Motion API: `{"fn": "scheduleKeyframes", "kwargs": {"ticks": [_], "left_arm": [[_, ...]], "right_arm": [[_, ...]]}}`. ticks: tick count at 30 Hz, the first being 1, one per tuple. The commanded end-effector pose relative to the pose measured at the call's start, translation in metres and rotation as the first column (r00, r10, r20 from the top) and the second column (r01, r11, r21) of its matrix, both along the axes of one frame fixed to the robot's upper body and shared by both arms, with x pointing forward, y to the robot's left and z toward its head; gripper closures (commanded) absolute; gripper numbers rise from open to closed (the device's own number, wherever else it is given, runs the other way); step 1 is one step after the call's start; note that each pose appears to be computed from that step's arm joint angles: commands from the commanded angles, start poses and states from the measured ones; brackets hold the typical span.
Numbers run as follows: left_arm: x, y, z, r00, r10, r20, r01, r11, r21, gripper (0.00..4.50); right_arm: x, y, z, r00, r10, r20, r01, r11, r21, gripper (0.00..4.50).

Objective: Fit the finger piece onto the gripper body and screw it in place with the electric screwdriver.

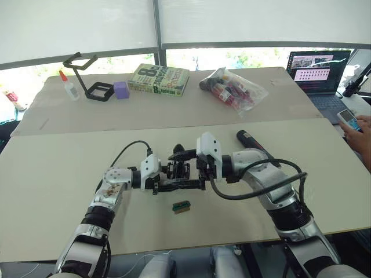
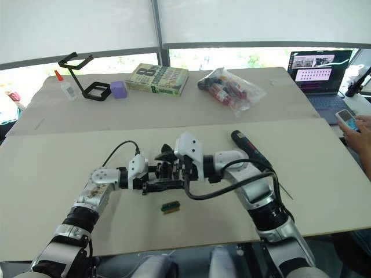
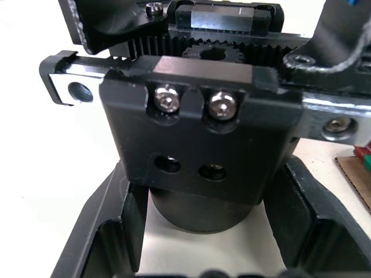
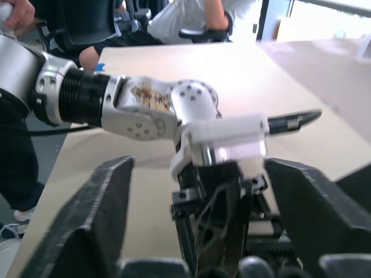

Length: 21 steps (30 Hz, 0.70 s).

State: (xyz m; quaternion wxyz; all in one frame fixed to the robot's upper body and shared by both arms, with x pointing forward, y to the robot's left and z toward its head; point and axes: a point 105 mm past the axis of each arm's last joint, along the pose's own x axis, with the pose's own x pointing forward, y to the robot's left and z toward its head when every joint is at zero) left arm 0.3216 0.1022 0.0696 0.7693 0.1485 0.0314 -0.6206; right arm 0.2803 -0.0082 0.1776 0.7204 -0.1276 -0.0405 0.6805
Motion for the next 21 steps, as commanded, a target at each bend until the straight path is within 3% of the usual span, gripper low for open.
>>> {"fn": "scheduleKeyframes", "kwargs": {"ticks": [1,5,6,9,11,18,21], "left_arm": [[-0.007,0.000,-0.018,0.998,0.000,-0.069,0.001,1.000,0.015,2.20],[-0.002,-0.001,-0.013,0.996,0.041,-0.076,-0.043,0.999,-0.030,2.20],[0.000,-0.001,-0.011,0.996,0.055,-0.072,-0.057,0.998,-0.039,1.14],[0.005,0.006,-0.004,0.990,0.116,-0.086,-0.124,0.988,-0.094,0.01],[0.001,0.012,-0.003,0.991,0.112,-0.077,-0.119,0.989,-0.092,0.01],[-0.016,0.052,0.004,0.988,0.140,-0.063,-0.145,0.987,-0.071,0.01],[-0.025,0.077,0.029,0.986,0.162,-0.030,-0.165,0.978,-0.128,0.01]], "right_arm": [[-0.010,-0.004,0.025,0.996,0.042,0.076,-0.050,0.993,0.107,0.03],[-0.017,-0.017,0.037,0.992,0.050,0.112,-0.069,0.982,0.173,0.03],[-0.018,-0.021,0.040,0.991,0.045,0.124,-0.068,0.980,0.186,0.00],[-0.022,-0.042,0.065,0.990,-0.019,0.142,-0.026,0.950,0.313,0.00],[-0.025,-0.054,0.070,0.993,-0.047,0.109,0.008,0.945,0.328,0.00],[-0.035,-0.108,0.047,0.972,-0.216,0.088,0.198,0.963,0.183,0.00],[-0.029,-0.164,0.029,0.885,-0.461,0.058,0.449,0.881,0.151,0.00]]}}
